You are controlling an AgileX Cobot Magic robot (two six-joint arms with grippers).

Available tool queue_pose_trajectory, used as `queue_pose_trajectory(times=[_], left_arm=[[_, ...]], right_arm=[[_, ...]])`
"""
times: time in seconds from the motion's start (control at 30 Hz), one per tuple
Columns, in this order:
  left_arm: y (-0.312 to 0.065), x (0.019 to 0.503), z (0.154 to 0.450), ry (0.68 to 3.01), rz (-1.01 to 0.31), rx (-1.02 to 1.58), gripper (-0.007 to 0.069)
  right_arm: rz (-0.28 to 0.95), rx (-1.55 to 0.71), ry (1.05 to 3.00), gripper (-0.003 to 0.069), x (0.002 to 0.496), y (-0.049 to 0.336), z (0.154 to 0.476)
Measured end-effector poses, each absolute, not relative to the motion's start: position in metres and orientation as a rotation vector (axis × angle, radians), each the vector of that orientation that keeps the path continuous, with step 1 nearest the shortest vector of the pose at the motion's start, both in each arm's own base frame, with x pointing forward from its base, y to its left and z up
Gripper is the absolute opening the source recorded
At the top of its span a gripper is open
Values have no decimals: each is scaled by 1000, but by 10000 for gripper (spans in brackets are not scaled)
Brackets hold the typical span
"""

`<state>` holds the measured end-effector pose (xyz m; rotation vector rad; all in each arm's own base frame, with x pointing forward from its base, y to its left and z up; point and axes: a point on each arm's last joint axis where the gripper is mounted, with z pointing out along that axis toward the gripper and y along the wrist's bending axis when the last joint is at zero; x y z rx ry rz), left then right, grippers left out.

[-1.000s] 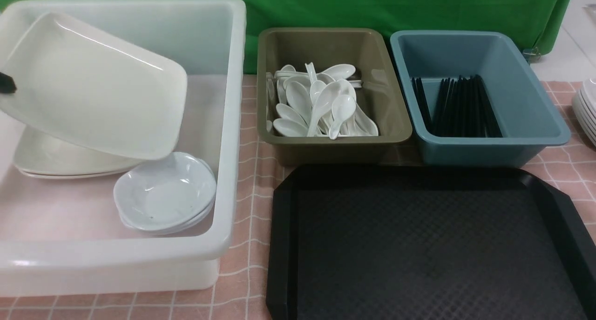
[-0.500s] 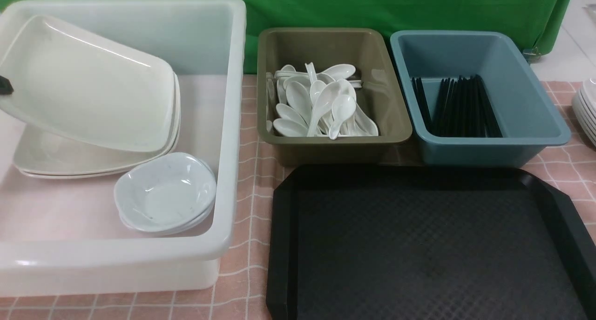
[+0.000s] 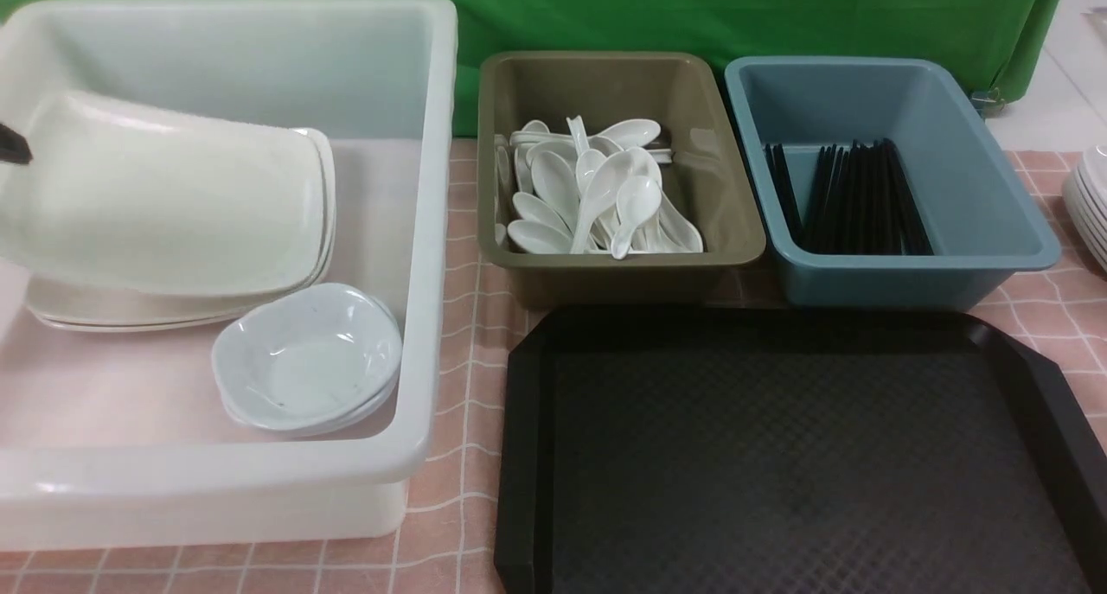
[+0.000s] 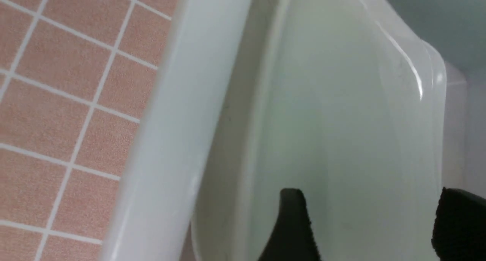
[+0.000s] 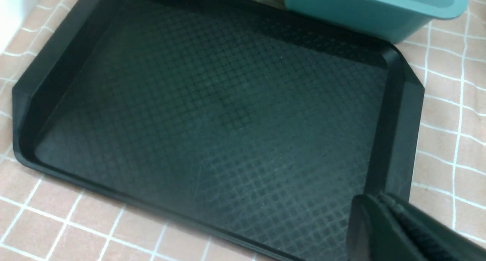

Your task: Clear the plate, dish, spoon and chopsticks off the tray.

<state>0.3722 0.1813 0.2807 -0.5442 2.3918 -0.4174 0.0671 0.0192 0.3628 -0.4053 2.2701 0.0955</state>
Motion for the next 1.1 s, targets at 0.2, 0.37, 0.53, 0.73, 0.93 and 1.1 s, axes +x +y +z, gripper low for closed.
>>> queue_pose_trajectory(times=[0.2, 0.37, 0.53, 0.73, 0.93, 1.1], left_arm=[[181, 372, 324, 2389, -400, -515, 421], [158, 375, 342, 2405, -522, -445, 143], [107, 384, 366, 2368, -661, -286, 5], [33, 382, 387, 2405, -717, -15, -11], [-20, 367, 403, 2416, -674, 201, -13], [-50, 354, 416, 2386, -694, 315, -13]], right_arm=[[111, -389, 2235, 70, 63, 17, 377], [99, -368, 2269, 70, 51, 8, 397], [143, -403, 2149, 62, 32, -1, 420], [232, -320, 1993, 30, -12, -28, 419], [318, -315, 1737, 30, -11, -22, 377], [330, -383, 1576, 30, 21, 3, 339]])
